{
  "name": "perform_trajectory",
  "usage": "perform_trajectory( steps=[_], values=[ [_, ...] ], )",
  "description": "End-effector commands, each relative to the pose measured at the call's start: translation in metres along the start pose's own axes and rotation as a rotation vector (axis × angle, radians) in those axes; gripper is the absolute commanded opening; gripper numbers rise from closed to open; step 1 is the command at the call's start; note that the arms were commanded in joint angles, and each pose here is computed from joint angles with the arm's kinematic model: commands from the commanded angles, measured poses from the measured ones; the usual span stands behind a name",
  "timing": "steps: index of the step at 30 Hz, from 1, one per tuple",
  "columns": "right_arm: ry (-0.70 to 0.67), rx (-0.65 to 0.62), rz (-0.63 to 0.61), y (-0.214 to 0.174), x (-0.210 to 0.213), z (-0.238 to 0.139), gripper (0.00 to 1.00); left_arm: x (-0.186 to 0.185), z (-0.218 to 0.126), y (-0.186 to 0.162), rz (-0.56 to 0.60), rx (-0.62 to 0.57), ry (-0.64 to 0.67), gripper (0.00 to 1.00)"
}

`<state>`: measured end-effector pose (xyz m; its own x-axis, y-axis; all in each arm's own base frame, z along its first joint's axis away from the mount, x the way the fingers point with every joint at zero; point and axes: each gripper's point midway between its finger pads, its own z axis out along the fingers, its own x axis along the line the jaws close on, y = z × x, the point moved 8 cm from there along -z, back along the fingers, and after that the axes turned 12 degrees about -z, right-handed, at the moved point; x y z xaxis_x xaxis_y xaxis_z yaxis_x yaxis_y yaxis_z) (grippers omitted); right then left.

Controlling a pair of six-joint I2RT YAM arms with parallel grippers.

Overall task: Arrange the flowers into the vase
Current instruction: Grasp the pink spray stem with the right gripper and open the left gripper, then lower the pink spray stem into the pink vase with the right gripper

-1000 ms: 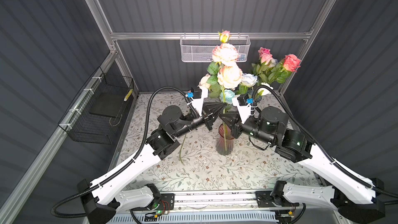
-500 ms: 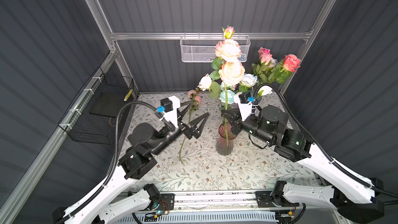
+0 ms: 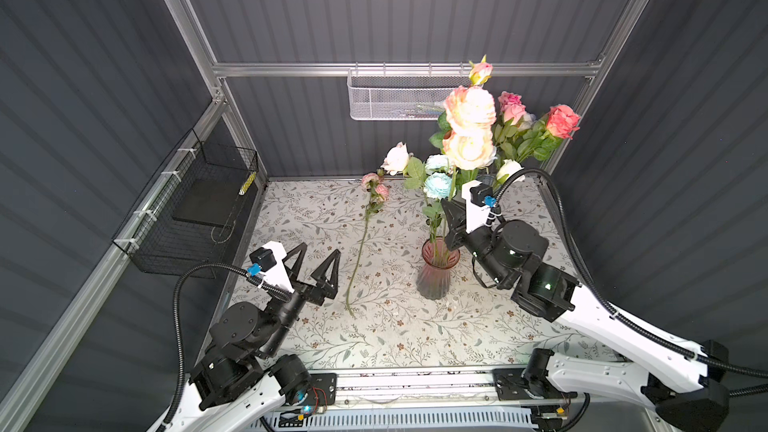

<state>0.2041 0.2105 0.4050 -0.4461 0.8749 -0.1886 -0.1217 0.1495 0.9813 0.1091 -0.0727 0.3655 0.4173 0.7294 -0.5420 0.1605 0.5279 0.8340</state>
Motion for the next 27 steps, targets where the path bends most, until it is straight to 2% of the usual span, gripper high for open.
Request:
perform_trajectory(
  steps=[1, 14, 27],
  values=[
    [-0.078, -0.066, 0.052, 0.003, -0.007, -0.003, 0.06, 0.008, -0.004, -0.003, -0.017, 0.003, 0.055, 0.96],
    [-0.064, 0.083, 0.134, -0.080, 0.008, -0.018, 0.08, 0.018, -0.004, -0.021, -0.028, 0.053, 0.077, 0.96],
    [-0.027, 0.236, 0.116, -0.140, 0.034, -0.018, 0.14, 0.021, -0.002, -0.030, -0.043, 0.094, 0.088, 0.95]
  ],
)
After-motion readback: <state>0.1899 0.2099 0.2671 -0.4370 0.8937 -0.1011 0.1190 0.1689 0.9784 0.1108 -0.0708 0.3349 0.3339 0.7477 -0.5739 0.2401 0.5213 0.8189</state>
